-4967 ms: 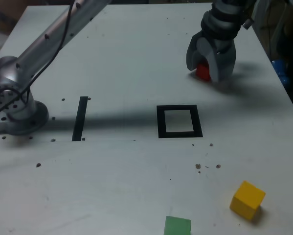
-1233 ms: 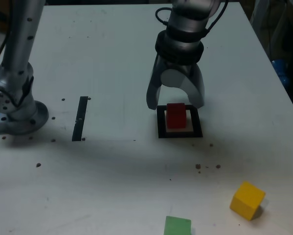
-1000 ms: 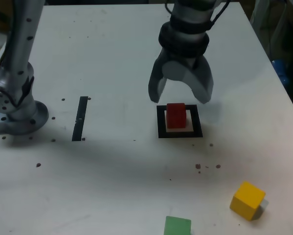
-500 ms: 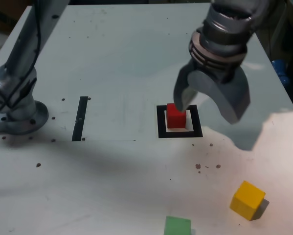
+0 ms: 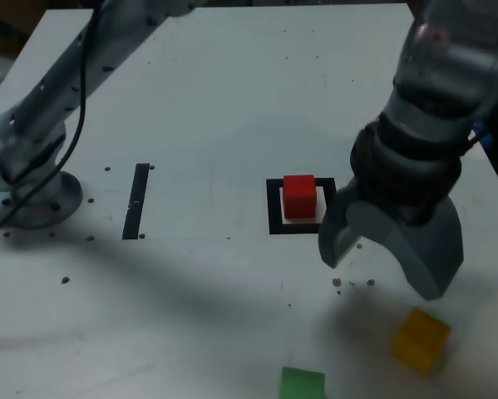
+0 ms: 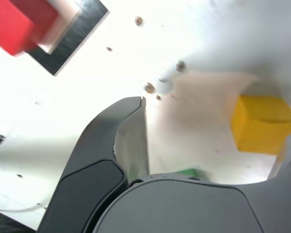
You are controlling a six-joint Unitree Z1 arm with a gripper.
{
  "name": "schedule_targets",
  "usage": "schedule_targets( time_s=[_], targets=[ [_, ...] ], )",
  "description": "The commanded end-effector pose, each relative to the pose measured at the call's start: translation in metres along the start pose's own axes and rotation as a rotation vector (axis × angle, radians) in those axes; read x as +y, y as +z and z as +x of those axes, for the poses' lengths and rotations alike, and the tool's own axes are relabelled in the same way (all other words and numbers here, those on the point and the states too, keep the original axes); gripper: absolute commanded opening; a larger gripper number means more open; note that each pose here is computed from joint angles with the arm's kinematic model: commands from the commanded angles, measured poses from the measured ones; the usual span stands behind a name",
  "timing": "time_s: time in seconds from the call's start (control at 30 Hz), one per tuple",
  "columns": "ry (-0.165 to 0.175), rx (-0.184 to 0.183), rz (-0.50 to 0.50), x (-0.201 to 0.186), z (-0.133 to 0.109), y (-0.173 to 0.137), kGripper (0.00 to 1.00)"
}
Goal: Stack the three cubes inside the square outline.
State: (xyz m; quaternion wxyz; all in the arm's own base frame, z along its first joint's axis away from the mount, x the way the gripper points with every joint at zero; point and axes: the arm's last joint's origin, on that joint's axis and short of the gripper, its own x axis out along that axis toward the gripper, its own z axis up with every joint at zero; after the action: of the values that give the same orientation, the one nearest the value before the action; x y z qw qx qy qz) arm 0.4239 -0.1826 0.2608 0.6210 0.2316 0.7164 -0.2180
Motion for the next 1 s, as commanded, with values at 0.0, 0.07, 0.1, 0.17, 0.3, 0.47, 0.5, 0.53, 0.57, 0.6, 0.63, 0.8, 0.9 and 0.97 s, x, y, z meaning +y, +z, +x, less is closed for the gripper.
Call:
schedule_targets(
  time_s=[0.0, 0.07, 0.1, 0.17, 0.3, 0.47, 0.5, 0.53, 0.57, 0.6, 0.63, 0.8, 0.9, 0.97],
  targets=[
    [-0.012, 0.009, 0.003, -0.008, 0.005, 0.008, 0.99],
    [-0.018, 0.005, 0.003, -0.013, 0.009, 0.015, 0.99],
    [-0.021, 0.003, 0.003, -0.015, 0.011, 0.018, 0.99],
    [-0.026, -0.002, 0.005, -0.02, 0.014, 0.024, 0.99],
    [-0.03, -0.015, 0.009, -0.028, 0.02, 0.035, 0.99],
    [-0.034, -0.023, 0.012, -0.036, 0.028, 0.046, 0.99],
    [-0.035, -0.023, 0.013, -0.037, 0.029, 0.047, 0.98],
    [-0.036, -0.022, 0.013, -0.038, 0.031, 0.049, 0.98],
    [-0.037, -0.02, 0.012, -0.038, 0.033, 0.05, 0.97],
    [-0.037, -0.017, 0.012, -0.039, 0.036, 0.052, 0.96],
    [-0.038, -0.013, 0.011, -0.039, 0.038, 0.053, 0.94],
    [-0.039, 0.002, 0.009, -0.039, 0.045, 0.055, 0.82],
    [-0.037, 0.007, 0.009, -0.038, 0.047, 0.056, 0.73],
    [-0.034, 0.01, 0.009, -0.038, 0.048, 0.056, 0.67]
  ],
)
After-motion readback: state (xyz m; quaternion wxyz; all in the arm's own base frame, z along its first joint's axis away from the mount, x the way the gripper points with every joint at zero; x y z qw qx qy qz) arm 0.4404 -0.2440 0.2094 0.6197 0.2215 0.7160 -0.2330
